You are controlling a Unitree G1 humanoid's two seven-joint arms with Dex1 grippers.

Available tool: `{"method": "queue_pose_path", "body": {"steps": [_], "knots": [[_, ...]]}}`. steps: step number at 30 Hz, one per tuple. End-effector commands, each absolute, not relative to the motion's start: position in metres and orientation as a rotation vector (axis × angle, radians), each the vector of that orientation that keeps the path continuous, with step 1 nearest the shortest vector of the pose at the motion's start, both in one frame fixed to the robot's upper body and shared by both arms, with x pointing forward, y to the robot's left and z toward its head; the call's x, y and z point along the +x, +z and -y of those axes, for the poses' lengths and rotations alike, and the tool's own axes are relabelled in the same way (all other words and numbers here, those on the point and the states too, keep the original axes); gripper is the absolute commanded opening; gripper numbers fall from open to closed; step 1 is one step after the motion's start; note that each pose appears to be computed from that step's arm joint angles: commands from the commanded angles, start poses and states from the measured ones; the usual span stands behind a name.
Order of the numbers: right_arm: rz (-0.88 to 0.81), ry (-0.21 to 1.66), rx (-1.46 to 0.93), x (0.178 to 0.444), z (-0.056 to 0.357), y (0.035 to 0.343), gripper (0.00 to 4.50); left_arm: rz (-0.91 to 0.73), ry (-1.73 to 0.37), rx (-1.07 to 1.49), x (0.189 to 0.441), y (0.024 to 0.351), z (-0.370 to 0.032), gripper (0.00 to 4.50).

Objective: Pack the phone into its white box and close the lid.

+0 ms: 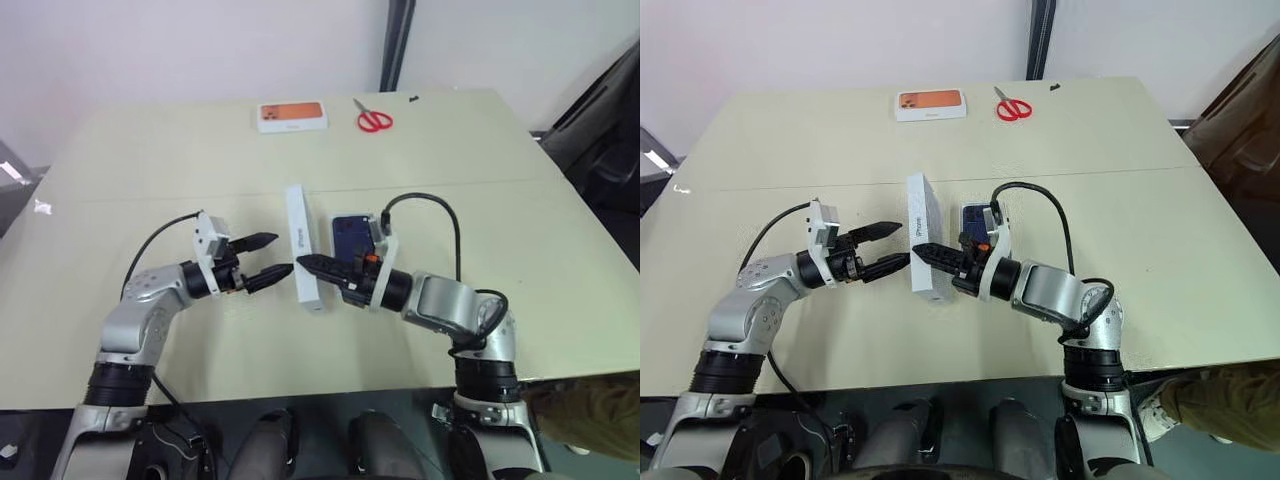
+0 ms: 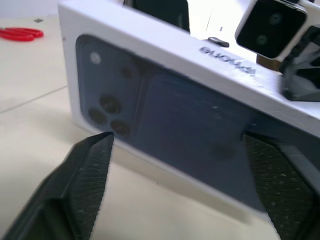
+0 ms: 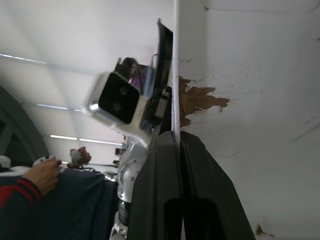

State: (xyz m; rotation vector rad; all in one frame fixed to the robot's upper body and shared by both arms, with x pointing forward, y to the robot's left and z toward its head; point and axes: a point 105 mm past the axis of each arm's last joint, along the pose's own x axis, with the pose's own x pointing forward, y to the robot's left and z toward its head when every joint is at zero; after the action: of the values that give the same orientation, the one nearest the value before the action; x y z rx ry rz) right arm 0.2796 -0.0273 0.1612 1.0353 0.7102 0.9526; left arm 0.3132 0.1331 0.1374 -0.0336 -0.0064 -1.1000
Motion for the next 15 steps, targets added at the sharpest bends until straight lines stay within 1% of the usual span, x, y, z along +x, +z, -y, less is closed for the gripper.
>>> {"method": "queue_pose_path", "body": {"steps": [1, 5, 6, 11, 15], "knots": [[-0.699, 0.918, 1.048, 0.29, 0.03, 0.157, 0.0, -0.008, -1.135, -0.01, 0.307, 0.13, -0.124, 2.55], [-0.682, 0.941, 1.048, 0.292, 0.03, 0.159, 0.0, -0.015, -1.12, -0.032, 0.309, 0.124, -0.117, 0.44], [-0.677, 0.934, 1.042, 0.294, 0.031, 0.159, 0.0, -0.017, -1.119, -0.037, 0.309, 0.123, -0.115, 0.04], [-0.65, 0.841, 0.972, 0.308, 0.046, 0.143, 0.0, 0.026, -1.073, -0.034, 0.32, 0.125, -0.103, 0.04], [-0.625, 0.824, 0.989, 0.315, 0.05, 0.142, 0.0, 0.059, -1.05, -0.041, 0.325, 0.127, -0.095, 0.04]]}}
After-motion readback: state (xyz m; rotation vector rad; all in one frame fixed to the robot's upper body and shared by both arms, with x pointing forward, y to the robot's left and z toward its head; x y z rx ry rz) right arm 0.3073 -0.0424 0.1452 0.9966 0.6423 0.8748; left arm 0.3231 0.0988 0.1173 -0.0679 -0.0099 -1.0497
